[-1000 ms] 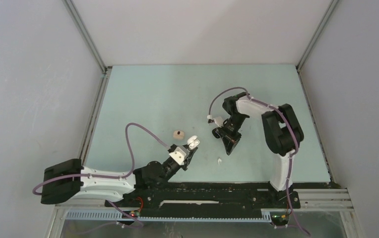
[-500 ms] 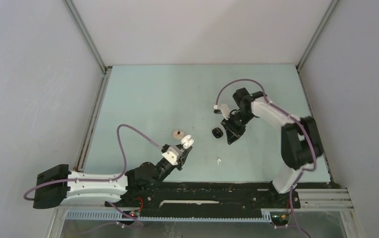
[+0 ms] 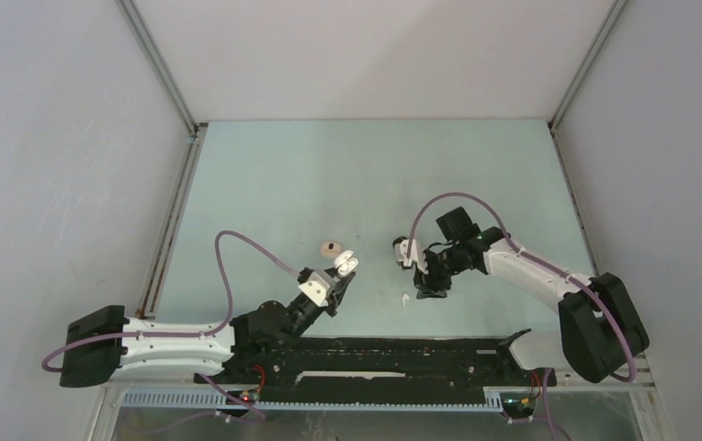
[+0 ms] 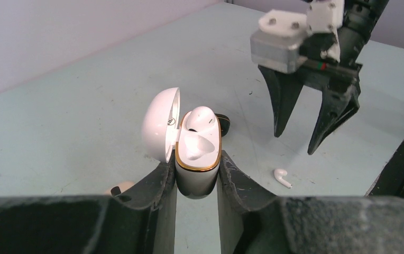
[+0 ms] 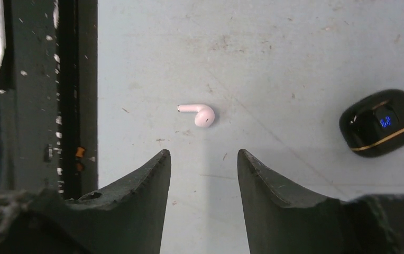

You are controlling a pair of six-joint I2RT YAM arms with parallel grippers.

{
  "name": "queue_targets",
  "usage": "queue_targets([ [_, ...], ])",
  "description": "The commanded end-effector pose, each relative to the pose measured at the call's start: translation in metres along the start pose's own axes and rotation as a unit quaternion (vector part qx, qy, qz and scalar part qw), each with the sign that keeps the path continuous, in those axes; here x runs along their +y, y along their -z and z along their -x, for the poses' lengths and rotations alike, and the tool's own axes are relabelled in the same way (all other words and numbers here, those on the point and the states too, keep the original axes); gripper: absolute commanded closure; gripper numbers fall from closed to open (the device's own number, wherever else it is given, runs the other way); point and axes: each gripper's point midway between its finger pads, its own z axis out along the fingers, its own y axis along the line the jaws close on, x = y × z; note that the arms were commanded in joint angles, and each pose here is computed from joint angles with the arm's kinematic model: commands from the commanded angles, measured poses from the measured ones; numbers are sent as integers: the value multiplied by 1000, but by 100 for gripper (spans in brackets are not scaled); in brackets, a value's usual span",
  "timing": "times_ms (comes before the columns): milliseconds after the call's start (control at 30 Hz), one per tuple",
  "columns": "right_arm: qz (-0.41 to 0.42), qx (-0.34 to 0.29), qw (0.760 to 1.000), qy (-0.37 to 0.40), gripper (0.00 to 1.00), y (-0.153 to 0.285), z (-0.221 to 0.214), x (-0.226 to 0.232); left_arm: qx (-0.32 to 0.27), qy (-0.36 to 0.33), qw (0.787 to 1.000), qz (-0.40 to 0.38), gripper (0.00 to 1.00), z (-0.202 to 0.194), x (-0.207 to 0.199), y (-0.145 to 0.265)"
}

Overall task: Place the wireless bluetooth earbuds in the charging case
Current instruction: Pick up the left earbud from the corner of the board.

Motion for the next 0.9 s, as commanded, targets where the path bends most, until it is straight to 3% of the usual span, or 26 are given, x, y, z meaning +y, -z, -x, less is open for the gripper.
queue_targets([
  [0, -32, -12, 992, 119, 48, -15, 6, -20, -18, 22, 1000, 10, 100, 12, 1, -1],
  [300, -15, 58, 986, 154, 51, -40, -11, -15, -19, 25, 1000, 0, 100, 10, -5, -3],
  [867, 61, 117, 984, 116, 56, -51, -22, -5, -19, 32, 999, 1, 100, 5, -3, 0],
])
